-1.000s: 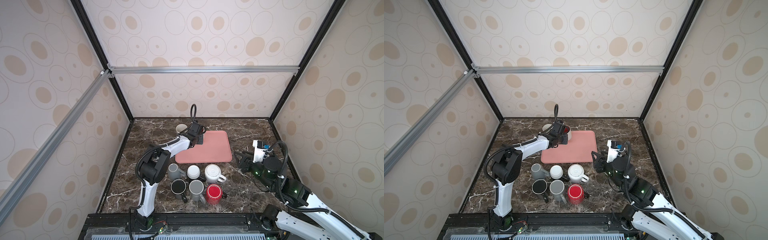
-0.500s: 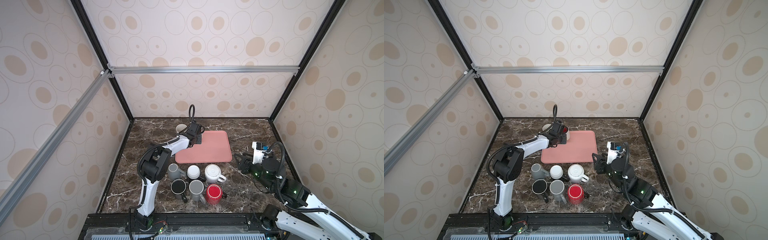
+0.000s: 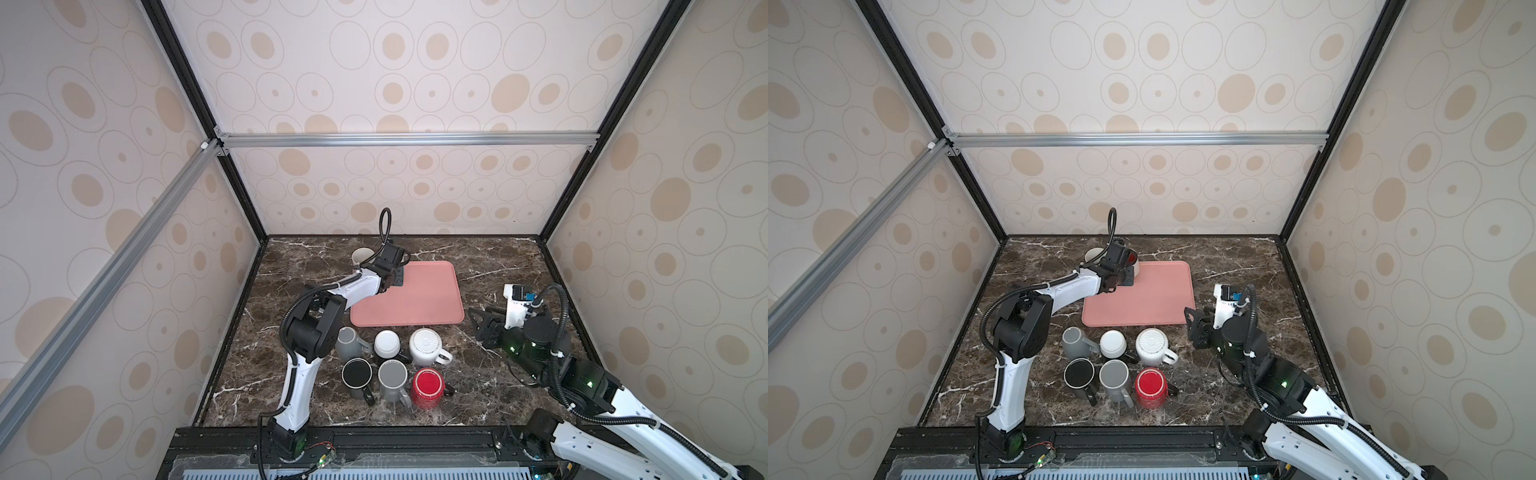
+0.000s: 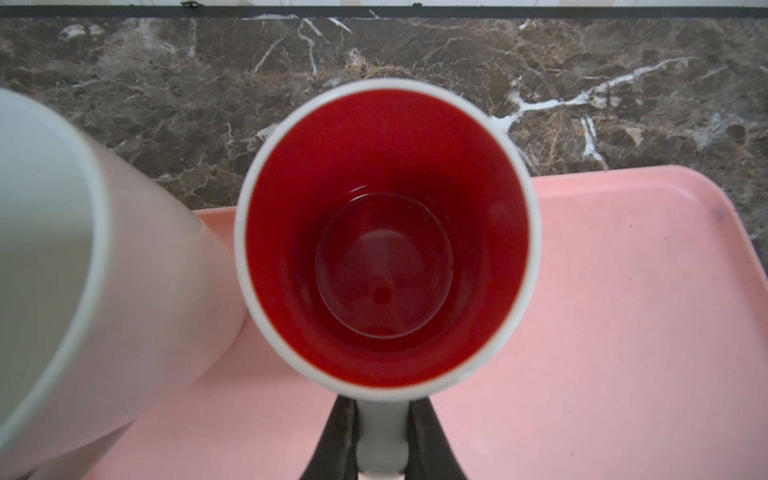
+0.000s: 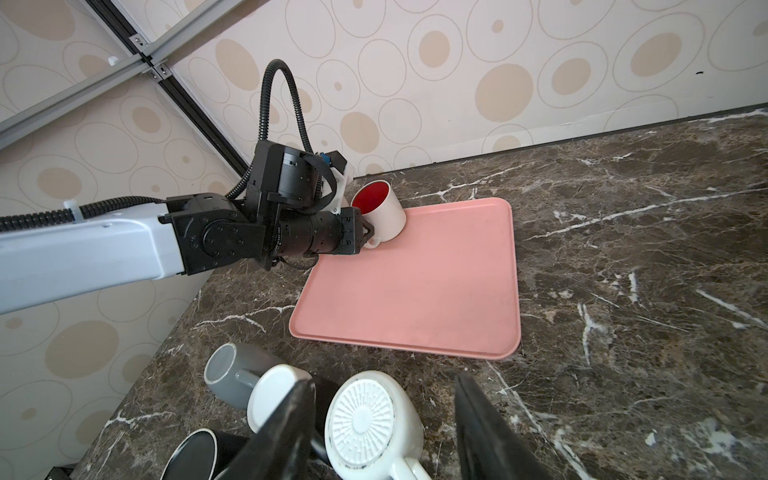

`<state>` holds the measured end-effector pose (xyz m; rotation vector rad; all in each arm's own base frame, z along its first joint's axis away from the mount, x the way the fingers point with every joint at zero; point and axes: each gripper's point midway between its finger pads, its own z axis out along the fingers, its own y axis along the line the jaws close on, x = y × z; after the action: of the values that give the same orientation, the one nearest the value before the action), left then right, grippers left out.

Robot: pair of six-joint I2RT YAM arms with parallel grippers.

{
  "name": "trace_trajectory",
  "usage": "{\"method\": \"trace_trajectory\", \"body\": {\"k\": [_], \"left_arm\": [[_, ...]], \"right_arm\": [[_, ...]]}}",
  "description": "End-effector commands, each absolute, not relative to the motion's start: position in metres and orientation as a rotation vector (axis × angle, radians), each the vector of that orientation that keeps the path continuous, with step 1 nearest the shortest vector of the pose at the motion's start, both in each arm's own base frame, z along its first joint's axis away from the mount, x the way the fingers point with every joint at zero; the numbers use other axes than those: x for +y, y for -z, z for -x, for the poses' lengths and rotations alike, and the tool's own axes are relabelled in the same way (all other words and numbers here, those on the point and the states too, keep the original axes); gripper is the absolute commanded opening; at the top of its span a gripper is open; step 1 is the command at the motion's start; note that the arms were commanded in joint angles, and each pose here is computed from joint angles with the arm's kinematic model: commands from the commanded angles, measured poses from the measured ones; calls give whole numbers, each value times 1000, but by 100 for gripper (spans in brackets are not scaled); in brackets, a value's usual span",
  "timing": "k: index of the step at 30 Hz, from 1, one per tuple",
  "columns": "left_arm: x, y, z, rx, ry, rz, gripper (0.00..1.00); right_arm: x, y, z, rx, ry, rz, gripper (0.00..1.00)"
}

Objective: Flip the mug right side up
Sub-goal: 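Open the left gripper and raise it off the red-lined mug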

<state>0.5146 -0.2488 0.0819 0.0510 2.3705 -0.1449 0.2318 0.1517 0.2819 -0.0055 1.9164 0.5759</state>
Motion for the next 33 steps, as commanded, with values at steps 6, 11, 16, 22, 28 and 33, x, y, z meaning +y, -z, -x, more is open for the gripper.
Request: {"method": "trace_trajectory", "body": {"k": [6,11,16,22,28,33], "left_arm": [[-247,-124,-533,2252,188,-2,42],[-249,-158,-525,2183,274,19,50],[-254,-204,-507,2096,430,26,63],[-257,-248,-468,1996,648,22,76],[-254,-269,-424,1931,833,15,96],[-242,-269,-392,1906,890,10,99]], "right_arm": [[149,-273,-232,1941,-560,-14,56],[147,-269,-231,1961,-550,-9,56],[144,-260,-227,2001,-516,14,59],[144,-246,-222,2056,-484,65,62],[161,-221,-212,2171,-489,233,69],[187,-190,-195,2310,-563,431,71]]}}
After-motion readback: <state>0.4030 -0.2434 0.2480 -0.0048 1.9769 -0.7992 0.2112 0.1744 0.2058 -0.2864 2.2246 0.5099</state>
